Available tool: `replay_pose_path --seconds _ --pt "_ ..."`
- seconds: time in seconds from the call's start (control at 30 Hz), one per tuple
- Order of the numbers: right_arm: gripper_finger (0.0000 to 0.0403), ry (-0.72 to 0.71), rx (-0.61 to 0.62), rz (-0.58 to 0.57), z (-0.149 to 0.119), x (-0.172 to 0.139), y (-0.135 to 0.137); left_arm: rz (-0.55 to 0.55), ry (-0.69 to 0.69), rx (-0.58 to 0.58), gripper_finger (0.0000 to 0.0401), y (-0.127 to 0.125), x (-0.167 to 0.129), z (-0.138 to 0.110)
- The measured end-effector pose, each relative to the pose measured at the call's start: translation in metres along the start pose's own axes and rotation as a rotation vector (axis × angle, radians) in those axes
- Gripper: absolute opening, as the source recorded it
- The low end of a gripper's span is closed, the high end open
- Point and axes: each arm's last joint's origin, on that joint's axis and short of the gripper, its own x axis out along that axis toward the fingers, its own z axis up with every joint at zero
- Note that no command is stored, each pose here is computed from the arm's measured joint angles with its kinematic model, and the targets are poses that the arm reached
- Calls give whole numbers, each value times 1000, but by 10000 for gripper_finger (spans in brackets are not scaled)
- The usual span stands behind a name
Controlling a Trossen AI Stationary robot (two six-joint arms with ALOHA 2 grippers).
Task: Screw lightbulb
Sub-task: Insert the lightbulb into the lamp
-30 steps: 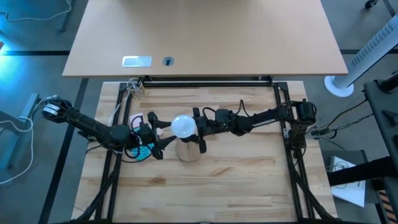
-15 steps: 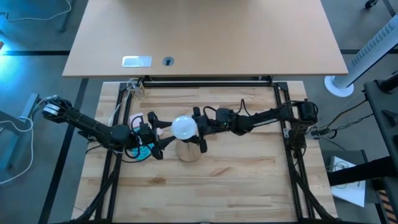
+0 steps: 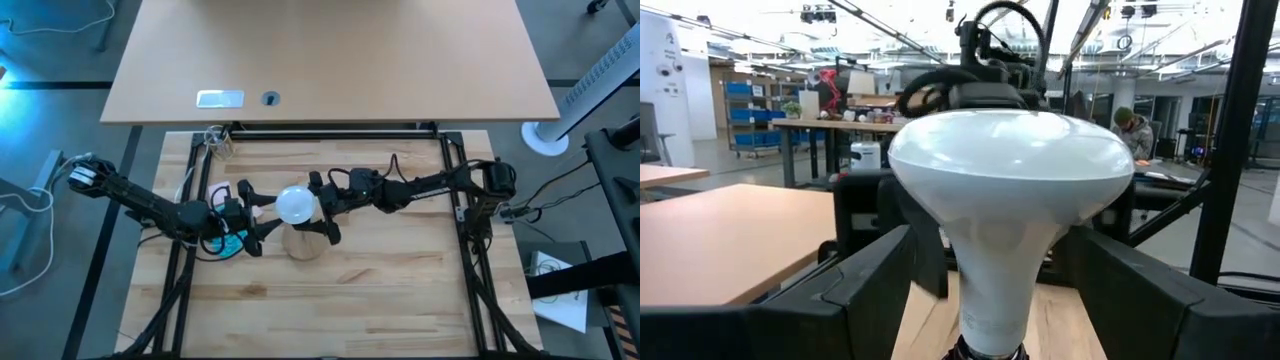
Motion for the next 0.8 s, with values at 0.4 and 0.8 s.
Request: replay_pose_path --seconds 0.4,0.8 --pt "308 24 -6 173 7 -4 -20 -1 -2 -1 256 0 0 0" --pt "290 18 -34 215 10 -2 -31 0 -2 -1 256 0 0 0"
